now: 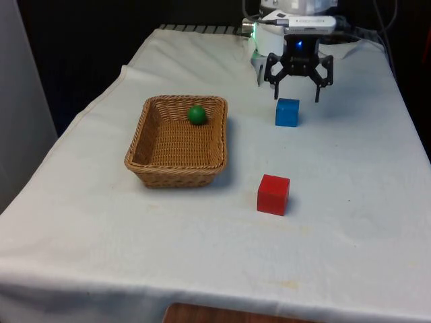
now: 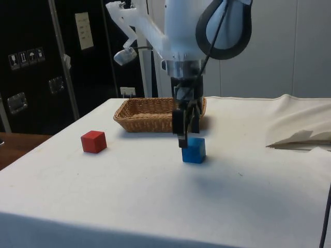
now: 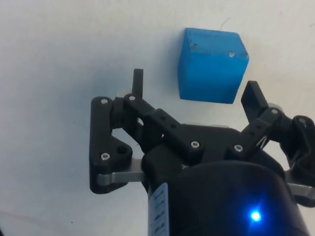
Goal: Place all non-red objects into the basket.
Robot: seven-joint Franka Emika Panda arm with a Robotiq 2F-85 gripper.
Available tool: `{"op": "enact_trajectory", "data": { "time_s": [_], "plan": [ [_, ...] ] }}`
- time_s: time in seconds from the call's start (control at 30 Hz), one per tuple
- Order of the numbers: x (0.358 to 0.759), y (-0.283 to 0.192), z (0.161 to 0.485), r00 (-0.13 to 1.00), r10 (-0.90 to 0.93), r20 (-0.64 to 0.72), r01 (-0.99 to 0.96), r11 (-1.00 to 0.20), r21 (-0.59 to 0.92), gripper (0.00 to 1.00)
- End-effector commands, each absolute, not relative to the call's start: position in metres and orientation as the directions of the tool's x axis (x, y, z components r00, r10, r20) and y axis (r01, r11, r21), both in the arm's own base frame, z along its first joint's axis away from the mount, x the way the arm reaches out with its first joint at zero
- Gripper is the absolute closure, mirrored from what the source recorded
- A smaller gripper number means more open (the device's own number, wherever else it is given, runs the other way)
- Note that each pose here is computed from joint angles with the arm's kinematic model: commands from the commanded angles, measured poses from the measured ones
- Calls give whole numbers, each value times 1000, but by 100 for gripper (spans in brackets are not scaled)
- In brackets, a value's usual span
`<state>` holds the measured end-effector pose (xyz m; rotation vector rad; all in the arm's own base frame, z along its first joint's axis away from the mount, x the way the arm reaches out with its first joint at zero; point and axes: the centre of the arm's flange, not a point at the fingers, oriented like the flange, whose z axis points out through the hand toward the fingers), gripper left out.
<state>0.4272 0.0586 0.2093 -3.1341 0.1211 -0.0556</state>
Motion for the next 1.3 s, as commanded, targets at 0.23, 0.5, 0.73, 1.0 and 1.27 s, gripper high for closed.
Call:
{"op": "enact_trajectory", "data": {
  "time_s": [0.23, 0.5, 0.73, 1.0, 1.27],
  "plan": [
    [430, 52, 202, 995, -85, 42, -87, -996, 36, 0],
    [431, 50, 196, 995, -92, 34, -93, -995, 47, 0],
    [432, 48, 190, 995, -100, 22, -101, -994, 46, 0],
    [431, 44, 187, 994, -112, 12, -112, -993, 39, 0],
    [430, 39, 185, 993, -122, 4, -122, -992, 42, 1]
  ]
}}
